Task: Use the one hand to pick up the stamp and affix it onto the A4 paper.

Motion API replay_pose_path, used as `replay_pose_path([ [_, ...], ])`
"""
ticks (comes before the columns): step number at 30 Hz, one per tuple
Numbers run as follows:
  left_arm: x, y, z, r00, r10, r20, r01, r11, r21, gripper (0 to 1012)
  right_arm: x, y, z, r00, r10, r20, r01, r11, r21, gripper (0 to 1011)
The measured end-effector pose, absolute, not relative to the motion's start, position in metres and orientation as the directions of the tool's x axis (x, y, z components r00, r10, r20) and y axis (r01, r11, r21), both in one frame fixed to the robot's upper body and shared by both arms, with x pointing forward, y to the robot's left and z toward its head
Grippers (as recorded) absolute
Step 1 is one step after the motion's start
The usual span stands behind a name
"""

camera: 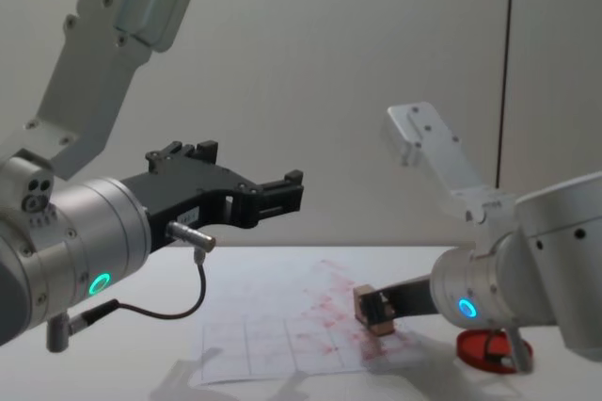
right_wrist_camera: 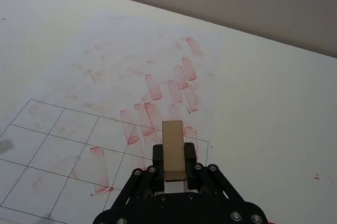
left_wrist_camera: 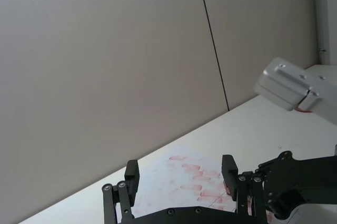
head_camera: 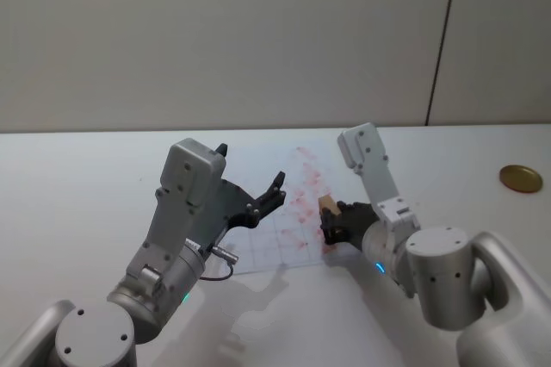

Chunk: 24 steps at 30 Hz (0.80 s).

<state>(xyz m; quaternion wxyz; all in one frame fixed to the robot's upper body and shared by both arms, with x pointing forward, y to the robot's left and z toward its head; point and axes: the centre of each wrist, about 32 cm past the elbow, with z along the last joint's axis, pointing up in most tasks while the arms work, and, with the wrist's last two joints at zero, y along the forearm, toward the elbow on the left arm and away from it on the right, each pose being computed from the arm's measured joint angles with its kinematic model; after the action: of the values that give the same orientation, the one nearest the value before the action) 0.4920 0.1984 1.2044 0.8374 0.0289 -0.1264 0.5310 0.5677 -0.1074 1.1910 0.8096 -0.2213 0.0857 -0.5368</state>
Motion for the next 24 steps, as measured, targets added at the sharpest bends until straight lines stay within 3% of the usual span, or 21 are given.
replay_pose_path([
  [24, 0.492, 0.198, 1.204, 0.404, 0.882, 0.242, -0.897, 0.434, -0.086, 993, 0.542, -0.151, 1.255, 0.233, -0.967, 0.103, 0.954, 0.207, -0.216, 206],
])
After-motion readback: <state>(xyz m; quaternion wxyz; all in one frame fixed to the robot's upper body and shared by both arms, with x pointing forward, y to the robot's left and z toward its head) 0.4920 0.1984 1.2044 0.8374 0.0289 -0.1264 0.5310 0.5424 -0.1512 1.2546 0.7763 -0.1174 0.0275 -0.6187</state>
